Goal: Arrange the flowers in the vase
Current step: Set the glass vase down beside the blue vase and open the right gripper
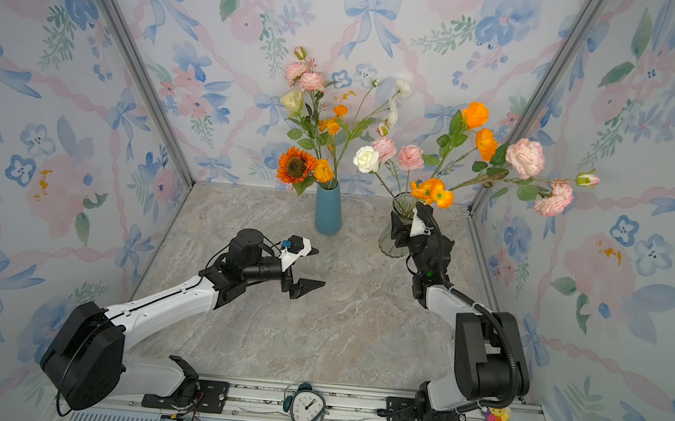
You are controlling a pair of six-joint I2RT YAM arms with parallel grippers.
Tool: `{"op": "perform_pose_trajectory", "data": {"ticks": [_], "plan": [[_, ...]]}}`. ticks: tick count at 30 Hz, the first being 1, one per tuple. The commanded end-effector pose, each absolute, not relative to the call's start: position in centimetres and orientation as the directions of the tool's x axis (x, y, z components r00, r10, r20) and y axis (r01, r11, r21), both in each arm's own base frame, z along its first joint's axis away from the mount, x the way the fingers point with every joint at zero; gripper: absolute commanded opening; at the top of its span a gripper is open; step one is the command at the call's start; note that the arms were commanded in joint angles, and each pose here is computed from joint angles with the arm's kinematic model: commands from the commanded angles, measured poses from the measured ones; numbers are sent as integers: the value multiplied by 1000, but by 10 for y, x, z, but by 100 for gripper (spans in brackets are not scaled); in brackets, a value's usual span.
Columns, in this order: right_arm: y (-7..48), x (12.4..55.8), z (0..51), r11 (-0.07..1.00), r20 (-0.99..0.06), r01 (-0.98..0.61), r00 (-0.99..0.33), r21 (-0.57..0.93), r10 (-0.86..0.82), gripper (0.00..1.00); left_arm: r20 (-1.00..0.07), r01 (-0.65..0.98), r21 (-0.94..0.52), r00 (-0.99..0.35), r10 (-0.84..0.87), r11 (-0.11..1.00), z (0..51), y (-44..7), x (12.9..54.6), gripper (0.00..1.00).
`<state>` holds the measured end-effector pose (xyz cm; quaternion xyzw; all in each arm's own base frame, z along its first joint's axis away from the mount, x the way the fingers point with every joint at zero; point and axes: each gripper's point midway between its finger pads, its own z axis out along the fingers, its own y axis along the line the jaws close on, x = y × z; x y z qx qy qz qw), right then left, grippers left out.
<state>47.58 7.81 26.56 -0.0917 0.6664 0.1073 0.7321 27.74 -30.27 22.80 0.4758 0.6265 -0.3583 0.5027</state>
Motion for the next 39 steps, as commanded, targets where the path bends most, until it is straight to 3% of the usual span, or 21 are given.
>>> {"op": "perform_pose_trajectory", "data": {"ticks": [1,14,21,27,34,39], "plan": [[71,481,364,956,-898,-290,431,-48,85,25,-981,967,30,-20,192,252,245,-308,275,98],[88,553,318,941,-911,-334,404,-60,85,26,-978,957,43,-18,206,288,240,-304,281,98],[88,573,299,945,-922,-321,382,-64,67,26,-977,962,22,-37,210,273,234,-306,279,98],[87,581,286,948,-931,-313,360,-55,65,26,-976,939,71,-6,220,338,239,-299,287,98],[86,584,272,949,-938,-314,338,-35,77,32,-974,897,122,26,225,424,247,-287,296,98],[83,584,262,952,-944,-304,321,-20,83,49,-975,860,159,61,212,484,258,-278,300,98]]}}
